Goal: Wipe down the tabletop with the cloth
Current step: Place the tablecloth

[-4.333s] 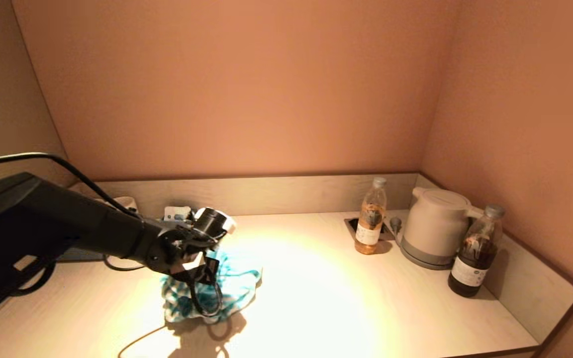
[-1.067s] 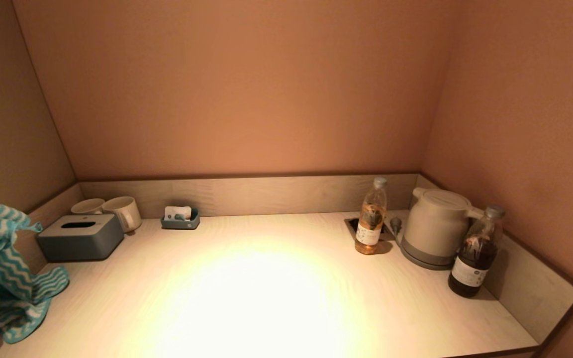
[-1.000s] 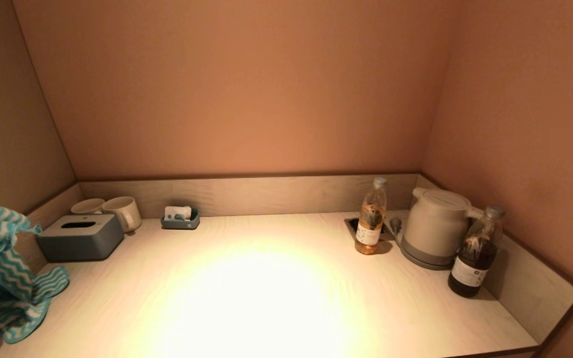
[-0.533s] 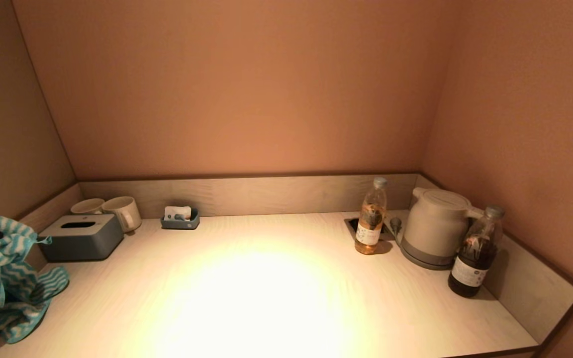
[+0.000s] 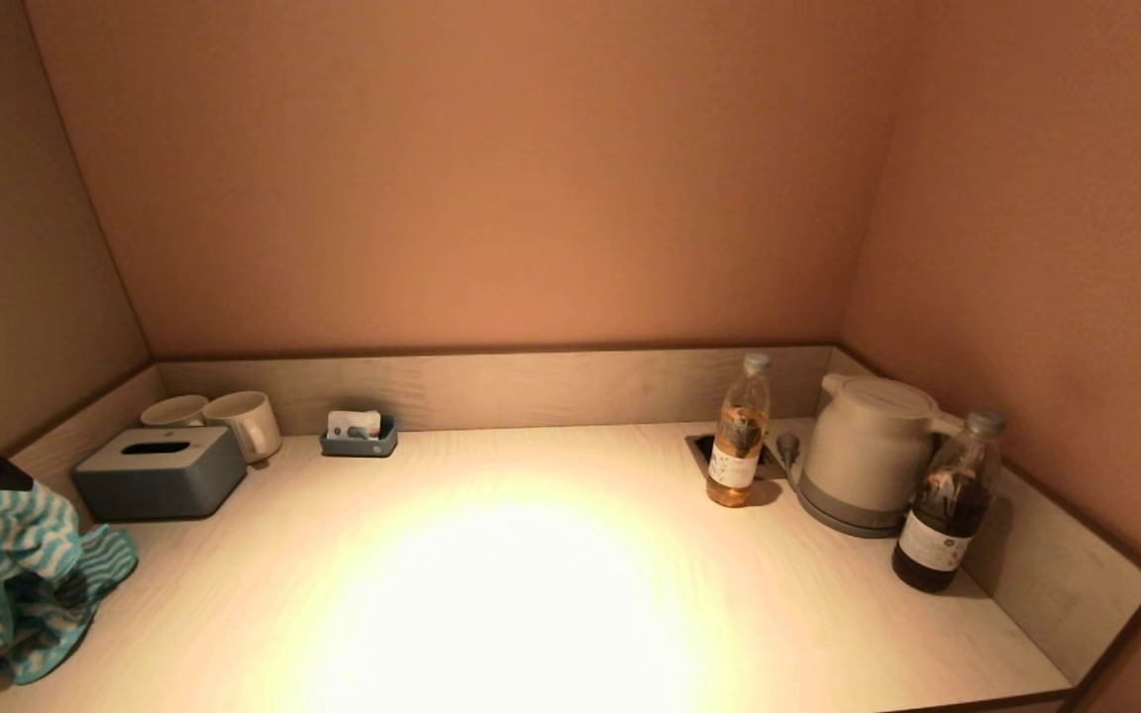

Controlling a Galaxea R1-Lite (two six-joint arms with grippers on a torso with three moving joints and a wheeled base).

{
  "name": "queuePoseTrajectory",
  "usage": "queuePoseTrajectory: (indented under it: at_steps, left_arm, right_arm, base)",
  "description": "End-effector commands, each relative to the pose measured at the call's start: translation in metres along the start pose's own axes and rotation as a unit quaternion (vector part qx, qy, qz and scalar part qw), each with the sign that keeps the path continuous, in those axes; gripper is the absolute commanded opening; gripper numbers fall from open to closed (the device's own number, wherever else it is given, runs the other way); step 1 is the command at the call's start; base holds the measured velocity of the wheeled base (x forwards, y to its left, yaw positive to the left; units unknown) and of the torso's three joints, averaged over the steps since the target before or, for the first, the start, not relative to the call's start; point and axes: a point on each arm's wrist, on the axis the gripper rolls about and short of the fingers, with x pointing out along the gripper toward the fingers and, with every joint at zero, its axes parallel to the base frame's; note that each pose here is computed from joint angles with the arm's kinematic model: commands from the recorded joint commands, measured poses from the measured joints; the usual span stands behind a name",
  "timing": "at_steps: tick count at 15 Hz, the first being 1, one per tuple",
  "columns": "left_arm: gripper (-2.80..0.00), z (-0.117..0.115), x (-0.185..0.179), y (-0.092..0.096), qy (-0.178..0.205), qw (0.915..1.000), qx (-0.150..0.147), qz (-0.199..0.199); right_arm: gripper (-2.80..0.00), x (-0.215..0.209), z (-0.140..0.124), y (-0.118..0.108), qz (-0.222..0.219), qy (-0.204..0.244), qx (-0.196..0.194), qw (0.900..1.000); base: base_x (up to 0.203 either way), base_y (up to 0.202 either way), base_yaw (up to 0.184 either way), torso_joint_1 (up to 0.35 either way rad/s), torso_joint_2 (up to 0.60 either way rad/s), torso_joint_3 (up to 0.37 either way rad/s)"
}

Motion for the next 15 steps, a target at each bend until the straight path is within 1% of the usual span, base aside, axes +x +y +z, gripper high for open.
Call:
queuePoseTrajectory:
  at_steps: [1,3,4,5,6,7,9,10,12,15]
  left_arm:
    - [0.0,-0.002,-0.001,0.0,0.011,0.9999,0.003,0.002]
    - [0.0,-0.009,0.0,-0.001,0.051,0.9987,0.001,0.001]
    - [0.0,-0.011,0.0,-0.001,0.059,0.9982,0.002,0.0]
    - [0.0,-0.018,0.0,-0.004,0.095,0.9954,0.003,-0.007]
    - [0.0,-0.025,-0.001,-0.006,0.131,0.9912,0.008,-0.016]
    - [0.0,-0.028,-0.001,-0.007,0.152,0.9881,0.013,-0.021]
    - [0.0,-0.035,-0.001,-0.009,0.208,0.9774,0.024,-0.028]
    - [0.0,-0.036,-0.001,-0.009,0.227,0.9731,0.03,-0.029]
    - [0.0,-0.034,-0.002,-0.008,0.228,0.9729,0.029,-0.028]
    - [0.0,-0.028,-0.011,-0.008,0.205,0.9779,0.024,-0.035]
  right_arm:
    - [-2.8,0.0,0.0,0.0,0.001,0.0,0.0,1.0]
    - [-2.8,0.0,0.0,0.0,0.001,0.0,0.0,1.0]
    - [-2.8,0.0,0.0,0.0,0.001,0.0,0.0,1.0]
    - [-2.8,0.0,0.0,0.0,0.001,0.0,0.0,1.0]
    - [-2.8,0.0,0.0,0.0,0.001,0.0,0.0,1.0]
    - [-2.8,0.0,0.0,0.0,0.001,0.0,0.0,1.0]
    - [-2.8,0.0,0.0,0.0,0.001,0.0,0.0,1.0]
    - [-2.8,0.0,0.0,0.0,0.001,0.0,0.0,1.0]
    - [-2.8,0.0,0.0,0.0,0.001,0.0,0.0,1.0]
    - [-2.8,0.0,0.0,0.0,0.001,0.0,0.0,1.0]
  base:
    - [0.0,0.0,0.0,0.0,0.0,0.0]
    - [0.0,0.0,0.0,0.0,0.0,0.0]
    - [0.0,0.0,0.0,0.0,0.0,0.0]
    - [0.0,0.0,0.0,0.0,0.0,0.0]
    - [0.0,0.0,0.0,0.0,0.0,0.0]
    - [0.0,0.0,0.0,0.0,0.0,0.0]
    - [0.0,0.0,0.0,0.0,0.0,0.0]
    - [0.0,0.0,0.0,0.0,0.0,0.0]
    - [0.0,0.0,0.0,0.0,0.0,0.0]
    - [0.0,0.0,0.0,0.0,0.0,0.0]
